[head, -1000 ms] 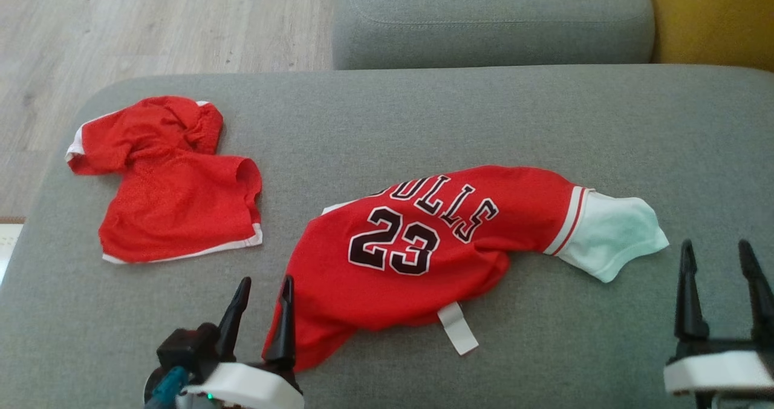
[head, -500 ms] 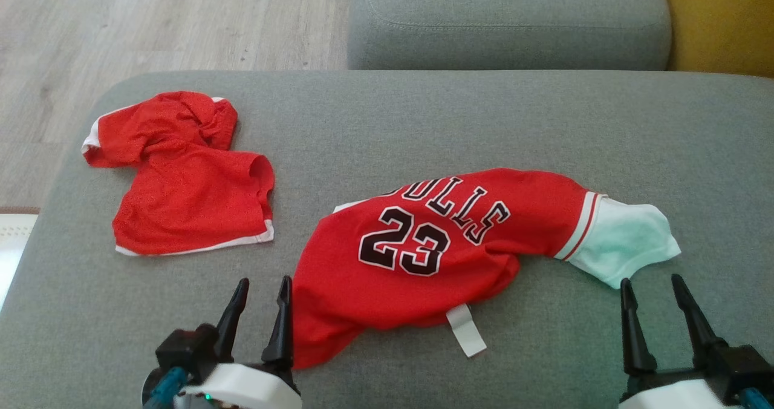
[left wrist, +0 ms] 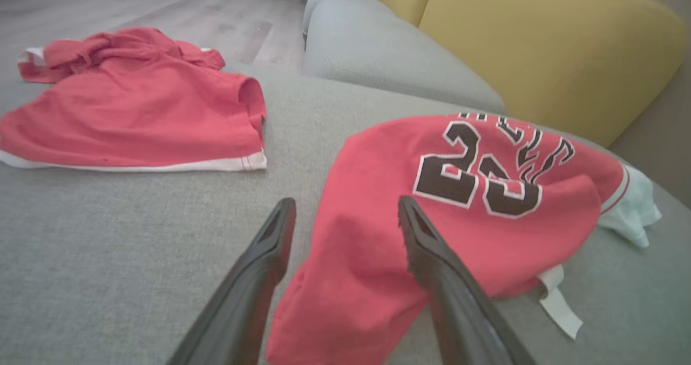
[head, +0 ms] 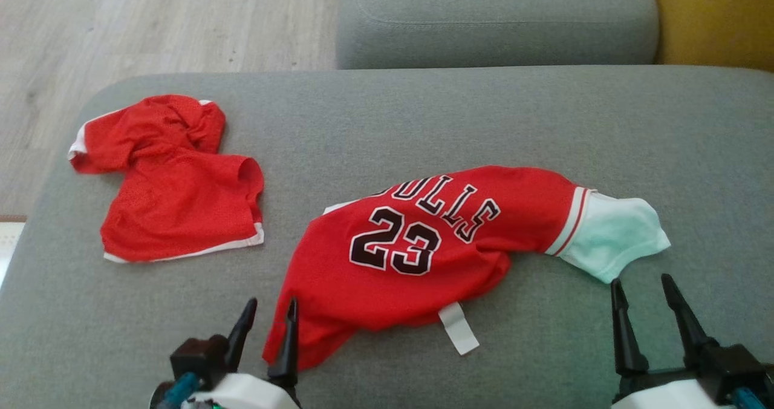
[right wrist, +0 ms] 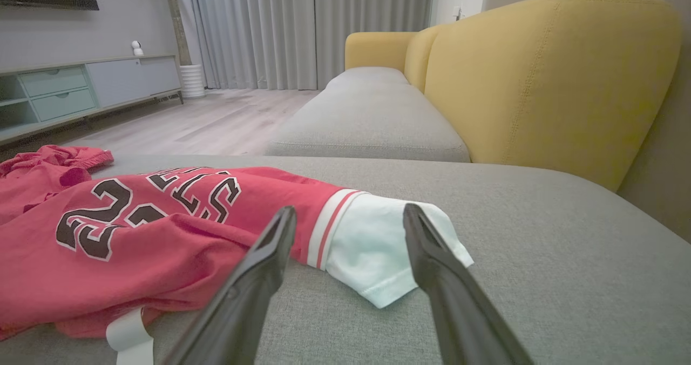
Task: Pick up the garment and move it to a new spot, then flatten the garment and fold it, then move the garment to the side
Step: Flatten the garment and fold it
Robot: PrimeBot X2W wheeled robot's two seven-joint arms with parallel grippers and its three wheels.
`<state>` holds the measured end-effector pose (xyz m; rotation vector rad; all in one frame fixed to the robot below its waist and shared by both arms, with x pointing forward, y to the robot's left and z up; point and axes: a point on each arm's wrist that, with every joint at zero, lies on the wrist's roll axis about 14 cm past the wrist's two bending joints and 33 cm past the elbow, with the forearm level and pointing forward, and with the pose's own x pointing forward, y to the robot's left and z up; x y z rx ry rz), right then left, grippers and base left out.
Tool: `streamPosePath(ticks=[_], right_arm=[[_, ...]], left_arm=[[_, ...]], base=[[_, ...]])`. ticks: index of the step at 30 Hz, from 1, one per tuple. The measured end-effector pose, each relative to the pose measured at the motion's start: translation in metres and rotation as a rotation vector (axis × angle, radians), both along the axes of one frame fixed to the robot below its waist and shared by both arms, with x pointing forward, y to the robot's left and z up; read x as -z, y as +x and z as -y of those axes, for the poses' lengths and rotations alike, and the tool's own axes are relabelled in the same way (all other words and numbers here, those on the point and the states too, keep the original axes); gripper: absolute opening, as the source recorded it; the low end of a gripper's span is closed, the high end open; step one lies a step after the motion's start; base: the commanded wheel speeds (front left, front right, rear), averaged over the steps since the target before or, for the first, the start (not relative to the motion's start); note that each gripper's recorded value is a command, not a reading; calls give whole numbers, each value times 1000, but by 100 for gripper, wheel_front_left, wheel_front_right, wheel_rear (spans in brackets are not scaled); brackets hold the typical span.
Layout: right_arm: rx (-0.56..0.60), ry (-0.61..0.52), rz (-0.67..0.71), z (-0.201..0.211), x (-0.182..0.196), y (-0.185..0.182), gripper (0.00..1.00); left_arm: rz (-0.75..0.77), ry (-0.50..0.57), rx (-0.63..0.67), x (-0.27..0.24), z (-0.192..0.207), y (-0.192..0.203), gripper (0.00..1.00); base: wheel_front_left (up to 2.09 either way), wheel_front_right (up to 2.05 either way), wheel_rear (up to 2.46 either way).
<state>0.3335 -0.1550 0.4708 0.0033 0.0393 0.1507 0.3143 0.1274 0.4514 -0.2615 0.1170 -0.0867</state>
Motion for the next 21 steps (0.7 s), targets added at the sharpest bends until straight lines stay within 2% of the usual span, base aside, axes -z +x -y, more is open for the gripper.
streamPosePath(ticks=[8,12,13,14,17,21], right_arm=[[34,-1,-4,10,1,-7,100],[51,0,-5,14,1,-10,100],[55,0,-6,15,2,-10,100],[59,0,-7,17,2,-11,100],[74,0,-12,21,3,-13,100],[98,3,-22,27,6,-14,100]], left_arm=[[-88,54,89,28,12,23,100],[-166,41,141,42,19,30,98],[-197,33,156,47,22,29,55],[-222,37,180,53,26,28,2],[-264,27,215,59,33,29,0],[-217,40,246,46,38,50,0]], base=[[0,0,0],[0,0,0],[0,0,0],[0,0,0],[0,0,0],[0,0,0]])
